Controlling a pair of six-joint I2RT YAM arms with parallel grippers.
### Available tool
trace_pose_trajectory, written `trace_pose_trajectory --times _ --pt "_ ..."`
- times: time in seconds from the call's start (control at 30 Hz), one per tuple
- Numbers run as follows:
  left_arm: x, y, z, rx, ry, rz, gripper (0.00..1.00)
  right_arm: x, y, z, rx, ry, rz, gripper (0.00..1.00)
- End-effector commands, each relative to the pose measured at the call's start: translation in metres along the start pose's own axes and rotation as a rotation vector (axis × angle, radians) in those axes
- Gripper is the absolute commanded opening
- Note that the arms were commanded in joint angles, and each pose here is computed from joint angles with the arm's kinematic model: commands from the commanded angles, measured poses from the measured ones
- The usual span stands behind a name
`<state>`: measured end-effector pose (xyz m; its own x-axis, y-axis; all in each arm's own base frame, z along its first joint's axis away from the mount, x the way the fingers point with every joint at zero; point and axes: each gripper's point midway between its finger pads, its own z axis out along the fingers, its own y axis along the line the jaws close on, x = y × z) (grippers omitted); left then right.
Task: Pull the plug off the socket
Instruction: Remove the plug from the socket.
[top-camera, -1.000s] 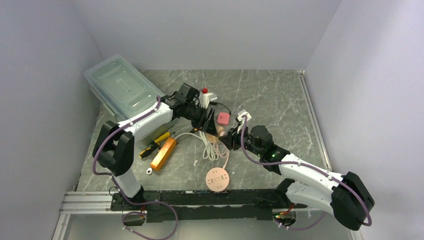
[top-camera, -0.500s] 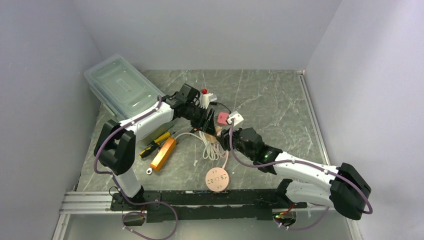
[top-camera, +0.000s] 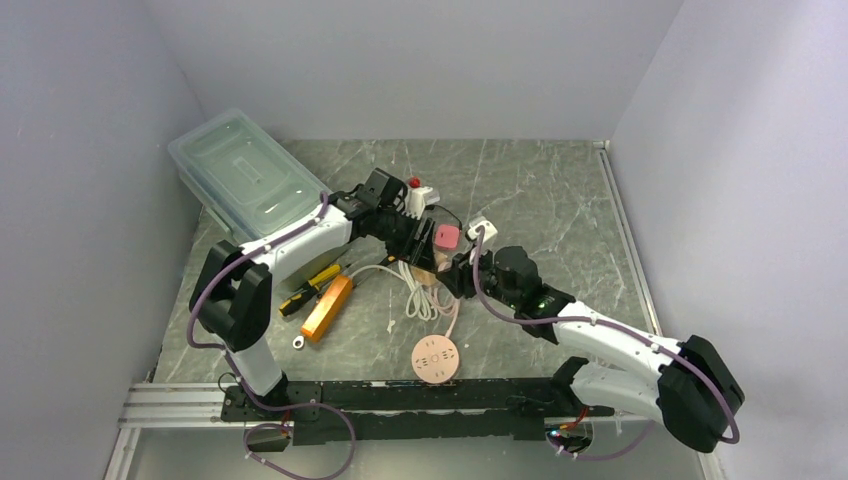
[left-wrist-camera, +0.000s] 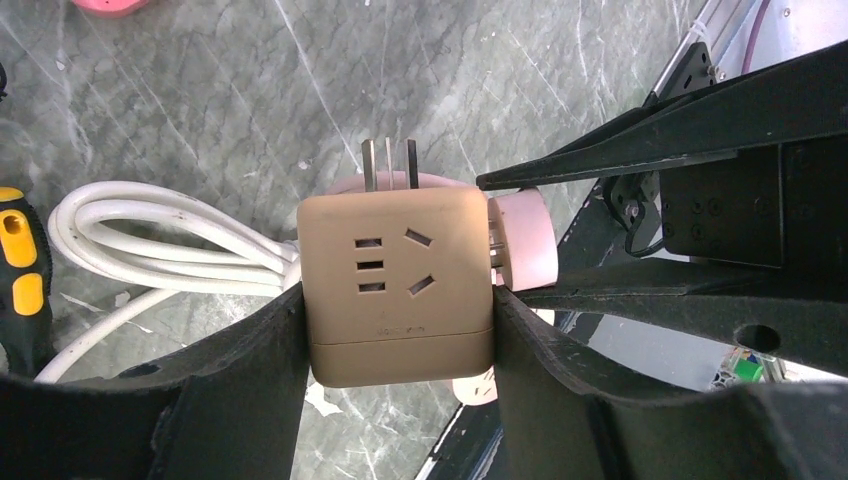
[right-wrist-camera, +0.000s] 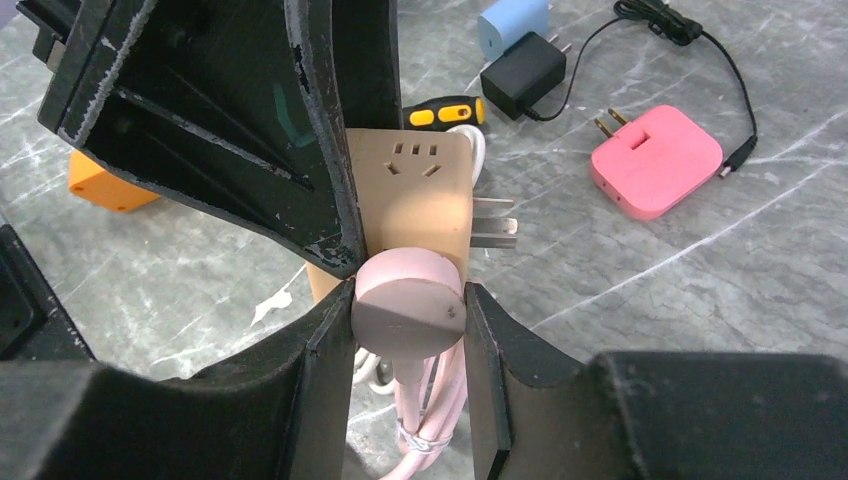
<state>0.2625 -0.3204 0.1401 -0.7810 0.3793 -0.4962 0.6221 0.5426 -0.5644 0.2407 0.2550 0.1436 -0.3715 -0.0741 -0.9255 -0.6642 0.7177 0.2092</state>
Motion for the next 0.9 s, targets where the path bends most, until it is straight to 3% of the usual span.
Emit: trace_pose_trajectory --times 0.0,0.33,0.7,0.87 --pt "-0.004 0.011 -0.007 -0.098 -0.012 0.063 0.0 -0.046 0.028 -0.004 -0.159 -0.15 0.025 0.0" --pt "-0.004 0.021 -0.008 -0.137 -0.009 0.029 0.0 -0.045 0.033 -0.002 0.078 -0.173 -0.136 0.0" --pt "-0.004 0.023 -0.01 -0.155 -0.011 0.035 0.0 -0.05 0.023 -0.007 -0.036 -0.192 0.001 0.0" --pt "-0.005 0.023 -0.011 -0.156 -0.014 0.041 0.0 -0.049 0.029 -0.008 -0.087 -0.19 -0.007 0.0"
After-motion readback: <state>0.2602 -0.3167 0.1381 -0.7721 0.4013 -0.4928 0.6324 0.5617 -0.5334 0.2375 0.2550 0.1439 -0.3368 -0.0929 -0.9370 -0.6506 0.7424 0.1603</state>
